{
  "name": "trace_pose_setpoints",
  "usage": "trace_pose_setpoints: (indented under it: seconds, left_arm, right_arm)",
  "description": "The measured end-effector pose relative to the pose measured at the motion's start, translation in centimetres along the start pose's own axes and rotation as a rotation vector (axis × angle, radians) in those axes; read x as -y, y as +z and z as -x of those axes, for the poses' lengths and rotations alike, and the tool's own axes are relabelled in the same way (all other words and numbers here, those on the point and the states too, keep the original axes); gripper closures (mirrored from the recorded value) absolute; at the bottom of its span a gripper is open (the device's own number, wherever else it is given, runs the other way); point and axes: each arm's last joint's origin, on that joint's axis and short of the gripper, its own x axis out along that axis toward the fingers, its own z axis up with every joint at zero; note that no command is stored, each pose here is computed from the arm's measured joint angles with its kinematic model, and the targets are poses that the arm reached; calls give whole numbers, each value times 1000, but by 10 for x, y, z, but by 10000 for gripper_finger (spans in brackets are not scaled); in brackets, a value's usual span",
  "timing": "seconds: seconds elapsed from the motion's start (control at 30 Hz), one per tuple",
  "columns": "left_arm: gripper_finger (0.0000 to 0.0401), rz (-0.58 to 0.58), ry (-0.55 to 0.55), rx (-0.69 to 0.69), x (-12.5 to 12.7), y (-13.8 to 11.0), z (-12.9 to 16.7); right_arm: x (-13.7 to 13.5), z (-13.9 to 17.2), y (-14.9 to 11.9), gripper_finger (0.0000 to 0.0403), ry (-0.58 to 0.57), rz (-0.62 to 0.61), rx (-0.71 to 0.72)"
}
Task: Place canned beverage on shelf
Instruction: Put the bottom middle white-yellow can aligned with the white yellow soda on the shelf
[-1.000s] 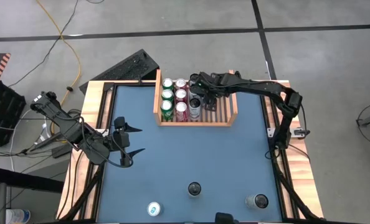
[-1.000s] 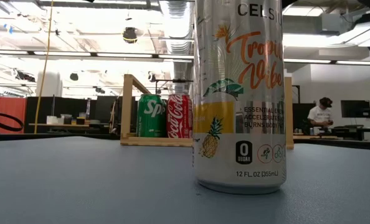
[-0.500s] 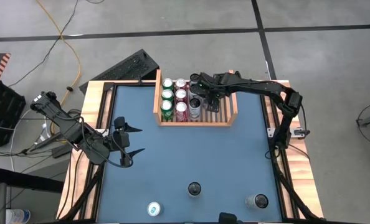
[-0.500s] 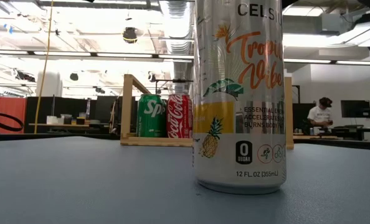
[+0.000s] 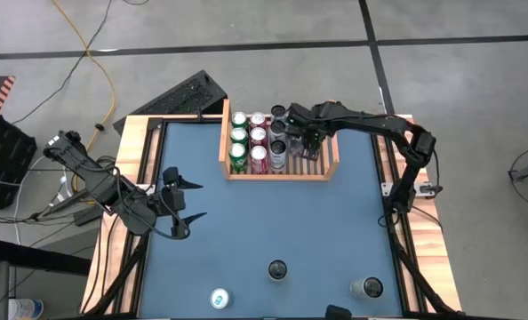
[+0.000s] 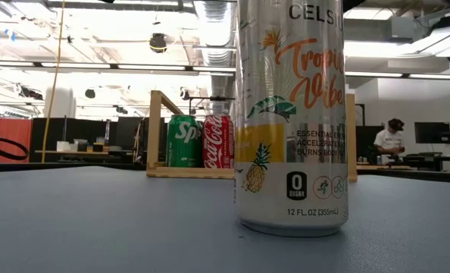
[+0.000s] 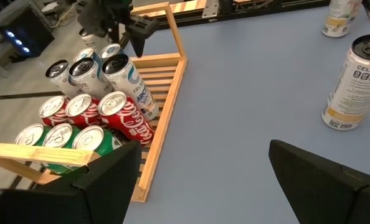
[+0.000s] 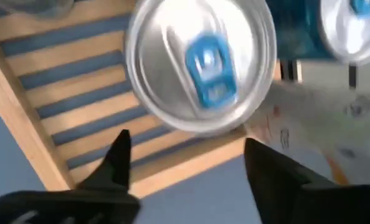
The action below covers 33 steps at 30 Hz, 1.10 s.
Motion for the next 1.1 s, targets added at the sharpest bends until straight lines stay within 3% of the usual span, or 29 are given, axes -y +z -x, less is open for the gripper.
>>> trace_pose_setpoints:
  seconds: [0.3, 0.73, 1.1]
  left_arm:
    - [60, -8, 2, -7, 0, -1, 0]
    - [60, -4, 9, -4, 0, -1, 0]
    - [60, 6, 9, -4, 0, -1, 0]
  right_arm:
    - [-16, -9, -15, 390, 49, -50, 43]
    - [-17, -16, -3, 401, 16, -64, 194]
    - [-5, -17, -7, 403, 8, -91, 181]
